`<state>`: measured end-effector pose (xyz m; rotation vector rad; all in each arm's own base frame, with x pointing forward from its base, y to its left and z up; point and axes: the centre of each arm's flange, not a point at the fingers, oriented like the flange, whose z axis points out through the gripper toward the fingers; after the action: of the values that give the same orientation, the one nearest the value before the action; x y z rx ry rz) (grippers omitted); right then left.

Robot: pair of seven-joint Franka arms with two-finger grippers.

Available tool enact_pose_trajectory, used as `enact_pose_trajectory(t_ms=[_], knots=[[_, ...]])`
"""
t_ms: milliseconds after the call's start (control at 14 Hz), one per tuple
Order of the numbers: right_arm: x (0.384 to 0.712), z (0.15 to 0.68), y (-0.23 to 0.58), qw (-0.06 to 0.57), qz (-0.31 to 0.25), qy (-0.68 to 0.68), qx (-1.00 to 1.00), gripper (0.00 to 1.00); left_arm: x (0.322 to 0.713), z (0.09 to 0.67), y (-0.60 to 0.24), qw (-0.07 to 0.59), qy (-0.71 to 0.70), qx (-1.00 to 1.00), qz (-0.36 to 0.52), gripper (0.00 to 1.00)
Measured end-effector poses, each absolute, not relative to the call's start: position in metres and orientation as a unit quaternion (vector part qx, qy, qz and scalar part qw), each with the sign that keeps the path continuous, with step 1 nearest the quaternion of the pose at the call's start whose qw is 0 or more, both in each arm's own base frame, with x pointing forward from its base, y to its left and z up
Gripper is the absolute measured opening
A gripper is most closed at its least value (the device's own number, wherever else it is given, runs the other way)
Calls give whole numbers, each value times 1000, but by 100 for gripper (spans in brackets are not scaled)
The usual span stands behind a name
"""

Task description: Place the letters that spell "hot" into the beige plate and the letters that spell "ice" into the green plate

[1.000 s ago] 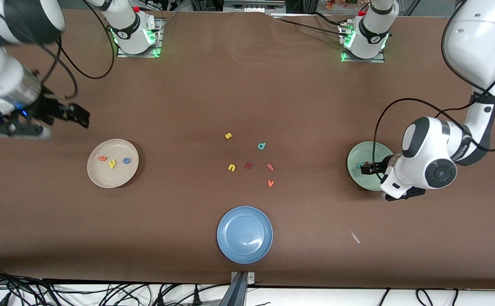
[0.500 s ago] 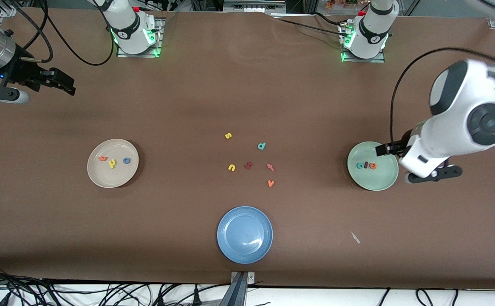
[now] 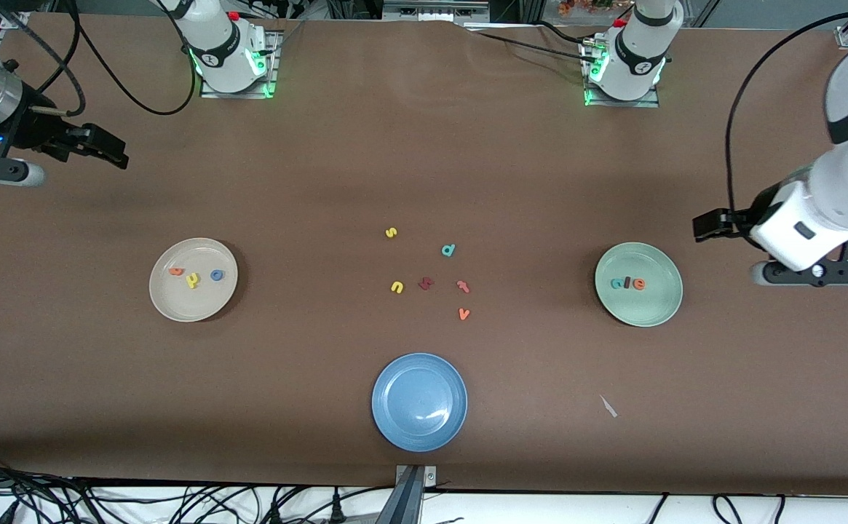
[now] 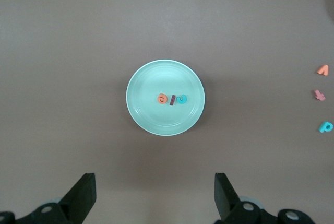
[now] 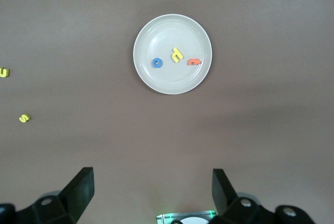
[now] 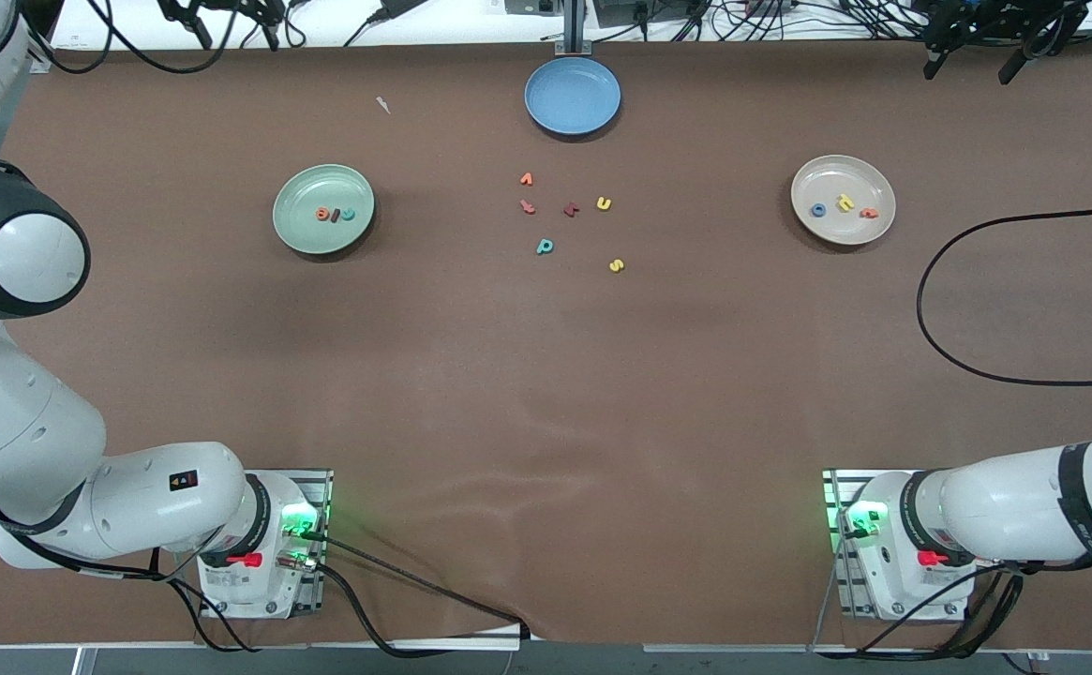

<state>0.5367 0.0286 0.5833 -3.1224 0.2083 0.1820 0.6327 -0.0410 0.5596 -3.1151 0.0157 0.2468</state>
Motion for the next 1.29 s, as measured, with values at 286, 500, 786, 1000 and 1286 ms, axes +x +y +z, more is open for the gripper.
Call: enact_pose_trajectory(t_ms=[286,500,786,1000,1286], knots=[[543,585,24,8,60,73,-995,100,617,576,-18,-5,17,-999,46,100],[543,587,24,8,59,74,-995,100,586,568,-36,4,31,-999,13,100],[543,591,25,8,57,73,-996,100,563,570,-42,8,36,-999,6,100],[540,594,24,7,67,79,-995,100,562,573,-40,8,34,-999,2,100],[541,591,24,6,73,88,-993,100,559,577,-35,9,30,-999,15,100]])
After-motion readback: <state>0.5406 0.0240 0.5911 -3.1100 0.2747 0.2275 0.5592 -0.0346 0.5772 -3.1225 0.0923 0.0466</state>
